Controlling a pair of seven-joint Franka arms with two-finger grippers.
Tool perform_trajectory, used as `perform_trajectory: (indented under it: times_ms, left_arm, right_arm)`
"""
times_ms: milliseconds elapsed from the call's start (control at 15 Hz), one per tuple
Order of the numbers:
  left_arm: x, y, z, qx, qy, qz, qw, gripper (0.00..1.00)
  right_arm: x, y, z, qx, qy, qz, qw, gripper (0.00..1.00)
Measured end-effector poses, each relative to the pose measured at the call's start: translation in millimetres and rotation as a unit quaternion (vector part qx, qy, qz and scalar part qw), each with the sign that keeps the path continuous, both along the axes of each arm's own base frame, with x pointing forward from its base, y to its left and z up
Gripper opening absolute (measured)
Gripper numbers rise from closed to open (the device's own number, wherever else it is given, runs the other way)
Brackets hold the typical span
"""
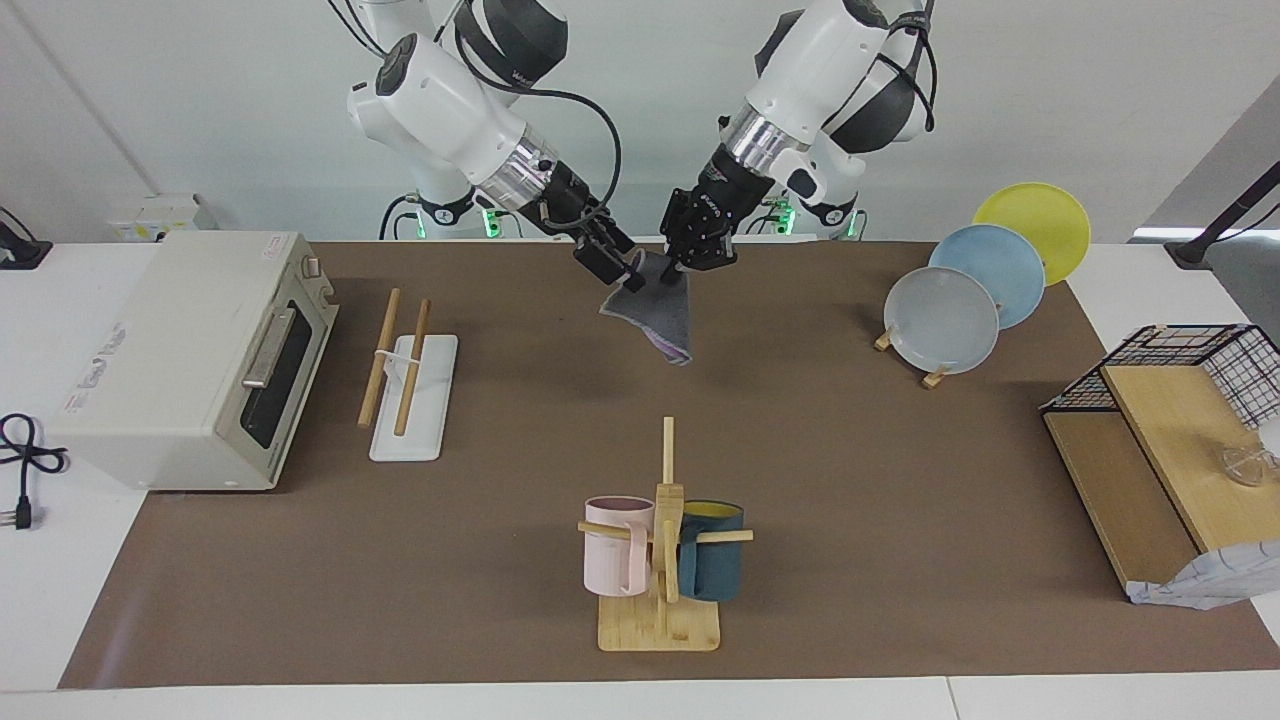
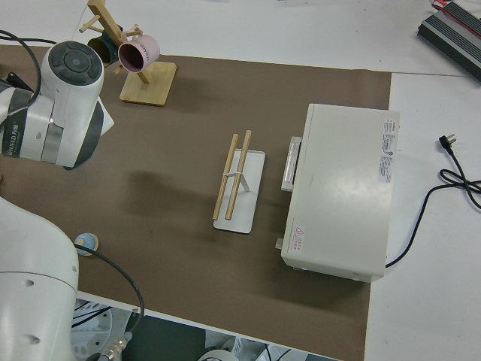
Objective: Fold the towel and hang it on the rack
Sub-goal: 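Grasp the towel with the right gripper from the left gripper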
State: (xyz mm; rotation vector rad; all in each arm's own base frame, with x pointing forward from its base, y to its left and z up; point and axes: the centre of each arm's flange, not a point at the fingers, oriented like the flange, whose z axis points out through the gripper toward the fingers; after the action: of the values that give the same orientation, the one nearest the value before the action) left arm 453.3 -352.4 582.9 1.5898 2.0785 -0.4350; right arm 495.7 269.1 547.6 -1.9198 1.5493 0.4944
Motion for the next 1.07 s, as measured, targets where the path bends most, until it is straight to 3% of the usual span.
perform_trajectory:
  times_ms: [533, 1067]
  left_arm:
    - [-0.5, -0.2, -1.3, 0.001, 0.001, 0.0, 1.0, 0.06]
    - [-2.3, 0.3, -4.7, 0.003, 0.004, 0.0, 1.0, 0.06]
  right_arm:
    - [-4.9, 5.1, -5.5, -0.008, -0.044, 0.049, 0.998, 0.03]
    - [-5.5, 3.4, -8.1, -0.011, -0.051, 0.068, 0.996, 0.02]
